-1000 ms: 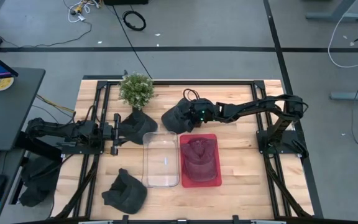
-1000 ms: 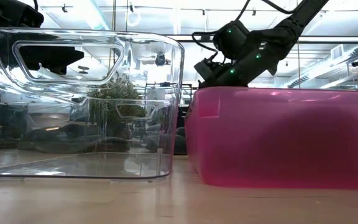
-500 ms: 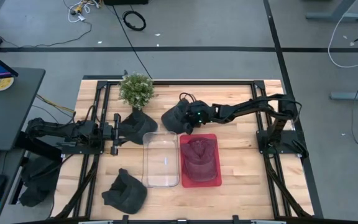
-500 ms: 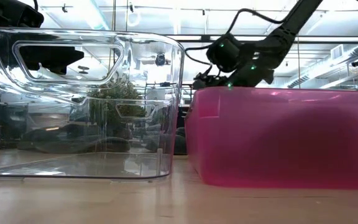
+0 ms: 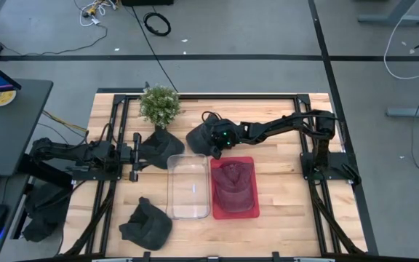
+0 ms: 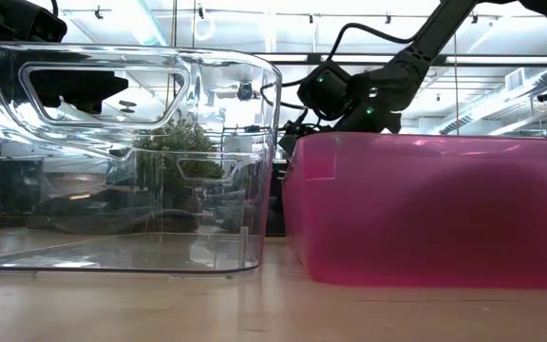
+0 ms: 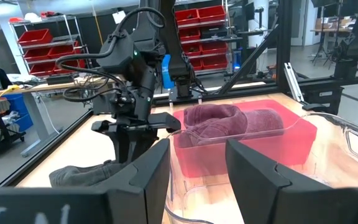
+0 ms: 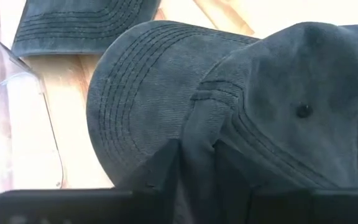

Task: Pick & Place hat
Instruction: Put the top right black cap into the transparent bin

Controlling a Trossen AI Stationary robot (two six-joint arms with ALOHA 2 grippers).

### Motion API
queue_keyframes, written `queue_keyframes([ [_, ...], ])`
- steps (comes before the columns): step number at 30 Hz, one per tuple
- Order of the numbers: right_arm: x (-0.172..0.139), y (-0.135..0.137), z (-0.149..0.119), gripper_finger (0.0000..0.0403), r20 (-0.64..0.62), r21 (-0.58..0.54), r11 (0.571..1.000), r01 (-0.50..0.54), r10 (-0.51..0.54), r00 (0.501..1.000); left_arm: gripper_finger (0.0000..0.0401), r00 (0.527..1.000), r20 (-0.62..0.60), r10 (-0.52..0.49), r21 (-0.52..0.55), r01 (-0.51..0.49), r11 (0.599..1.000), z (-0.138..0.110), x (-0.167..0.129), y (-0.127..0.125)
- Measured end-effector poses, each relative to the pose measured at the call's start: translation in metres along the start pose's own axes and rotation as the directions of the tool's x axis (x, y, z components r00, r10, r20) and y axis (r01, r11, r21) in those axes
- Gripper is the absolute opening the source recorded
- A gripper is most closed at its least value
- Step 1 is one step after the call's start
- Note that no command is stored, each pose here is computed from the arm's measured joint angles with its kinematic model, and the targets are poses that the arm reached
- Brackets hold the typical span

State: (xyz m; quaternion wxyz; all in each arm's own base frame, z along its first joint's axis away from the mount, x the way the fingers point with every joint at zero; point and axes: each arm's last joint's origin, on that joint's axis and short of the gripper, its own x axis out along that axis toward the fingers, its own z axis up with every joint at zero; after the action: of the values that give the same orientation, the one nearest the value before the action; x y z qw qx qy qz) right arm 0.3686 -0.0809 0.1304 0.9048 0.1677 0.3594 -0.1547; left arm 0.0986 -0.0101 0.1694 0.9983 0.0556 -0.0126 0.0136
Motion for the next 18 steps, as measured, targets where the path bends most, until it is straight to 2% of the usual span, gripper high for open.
queue_keyframes([
  [5, 0.0, -0.001, -0.001, 0.0014, -0.013, -0.016, 1.0, 0.005, -0.005, 1.0, 0.0161, 1.0, 0.0, 0.0, 0.0, 0.0, 1.0, 0.0, 0.0, 0.0],
  [12, -0.011, 0.001, 0.004, 0.0006, -0.006, -0.044, 0.999, 0.007, -0.007, 1.0, 0.0161, 1.0, 0.0, 0.0, 0.0, 0.0, 1.0, 0.0, 0.0, 0.0],
  [18, -0.038, 0.006, 0.017, 0.0002, 0.05, -0.091, 0.993, 0.073, -0.069, 0.996, 0.0161, 1.0, 0.0, 0.0, 0.0, 0.0, 1.0, 0.0, 0.0, 0.0],
])
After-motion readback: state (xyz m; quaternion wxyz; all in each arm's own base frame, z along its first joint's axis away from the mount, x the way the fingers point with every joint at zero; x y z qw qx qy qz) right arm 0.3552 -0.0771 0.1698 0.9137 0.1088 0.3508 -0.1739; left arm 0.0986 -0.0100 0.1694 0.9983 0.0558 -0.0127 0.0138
